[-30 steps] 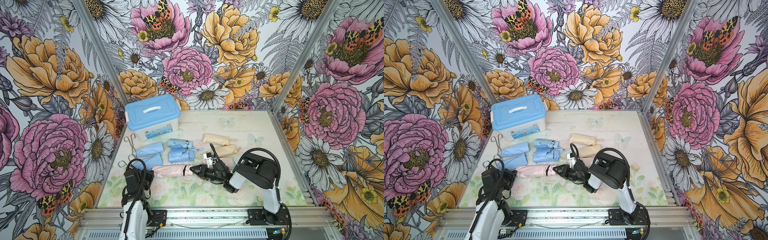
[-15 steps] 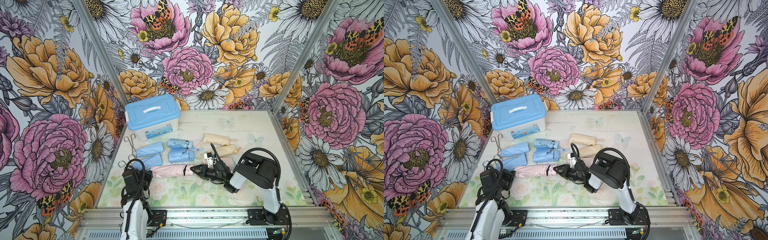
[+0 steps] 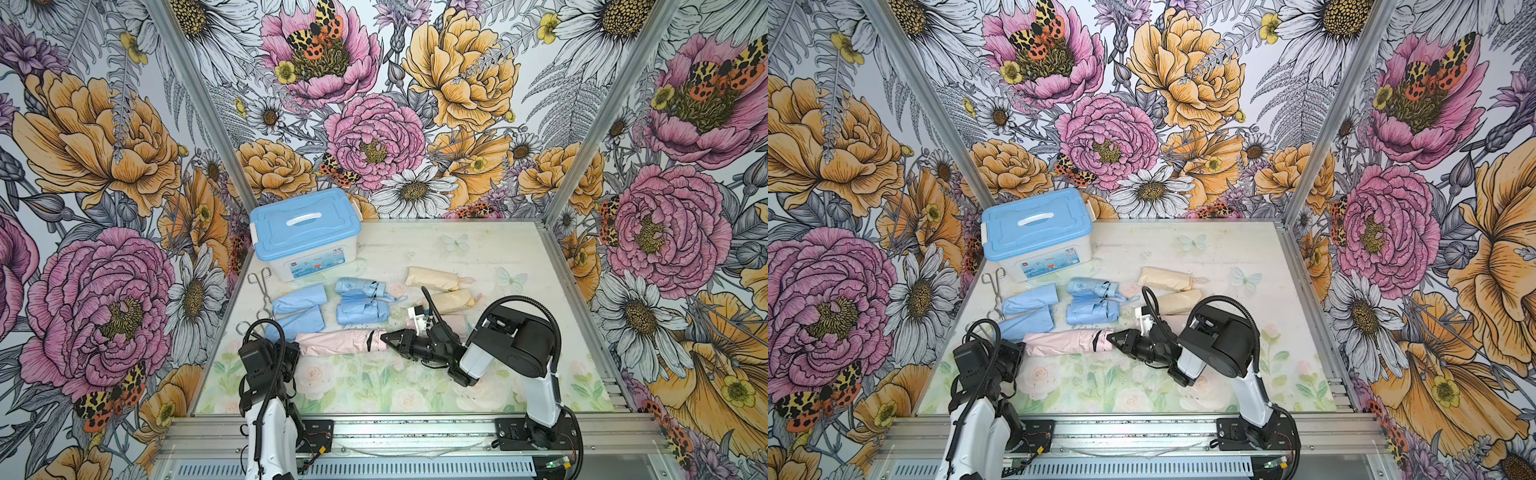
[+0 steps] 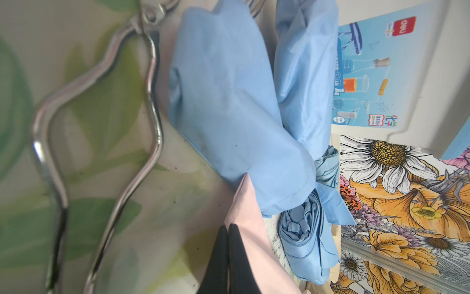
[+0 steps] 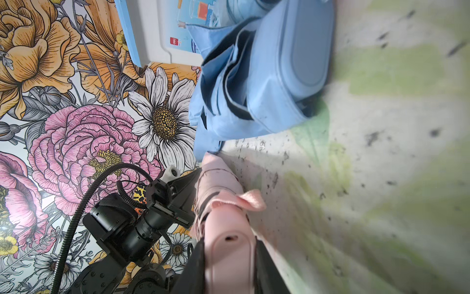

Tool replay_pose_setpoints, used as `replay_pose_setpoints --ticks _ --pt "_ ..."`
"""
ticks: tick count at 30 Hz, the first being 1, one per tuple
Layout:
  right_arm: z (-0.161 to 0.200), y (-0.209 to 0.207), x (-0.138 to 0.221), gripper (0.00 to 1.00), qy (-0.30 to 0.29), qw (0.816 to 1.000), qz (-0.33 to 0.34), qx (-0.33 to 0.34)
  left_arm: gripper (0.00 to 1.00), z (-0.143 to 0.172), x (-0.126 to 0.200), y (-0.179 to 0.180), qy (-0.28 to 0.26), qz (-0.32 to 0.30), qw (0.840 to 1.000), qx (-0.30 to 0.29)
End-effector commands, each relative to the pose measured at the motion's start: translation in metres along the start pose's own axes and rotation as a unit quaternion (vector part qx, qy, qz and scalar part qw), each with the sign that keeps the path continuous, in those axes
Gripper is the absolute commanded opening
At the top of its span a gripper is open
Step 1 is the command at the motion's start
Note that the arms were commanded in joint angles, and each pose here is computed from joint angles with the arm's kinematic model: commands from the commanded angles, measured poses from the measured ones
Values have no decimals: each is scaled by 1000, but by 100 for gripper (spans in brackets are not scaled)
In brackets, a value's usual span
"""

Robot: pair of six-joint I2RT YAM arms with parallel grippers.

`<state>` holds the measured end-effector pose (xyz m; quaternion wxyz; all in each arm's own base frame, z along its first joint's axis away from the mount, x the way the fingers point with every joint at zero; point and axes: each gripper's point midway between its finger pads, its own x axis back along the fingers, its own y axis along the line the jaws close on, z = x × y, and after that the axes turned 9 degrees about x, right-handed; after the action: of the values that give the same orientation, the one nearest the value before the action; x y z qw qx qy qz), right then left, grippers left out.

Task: Take umbrellas out of sleeves
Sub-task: Take out the umbrella from the umbrella sleeve.

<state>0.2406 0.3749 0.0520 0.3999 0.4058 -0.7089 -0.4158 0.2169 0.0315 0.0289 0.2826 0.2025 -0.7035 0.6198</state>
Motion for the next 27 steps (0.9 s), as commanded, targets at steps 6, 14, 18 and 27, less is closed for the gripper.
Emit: replay_pose_setpoints --ticks 6,14,18,27 --pt "-10 2 4 0 -23 1000 -13 5 0 -19 7 -14 -31 17 999 -9" --pt "-9 1 6 0 -25 1000 -12 5 0 -27 11 -13 -39 19 999 -3" --pt "-10 1 5 0 -26 1000 -13 4 0 -30 12 -11 -43 20 999 0" --pt "-9 0 6 0 -26 1000 -12 3 0 -39 15 -10 -63 20 998 10"
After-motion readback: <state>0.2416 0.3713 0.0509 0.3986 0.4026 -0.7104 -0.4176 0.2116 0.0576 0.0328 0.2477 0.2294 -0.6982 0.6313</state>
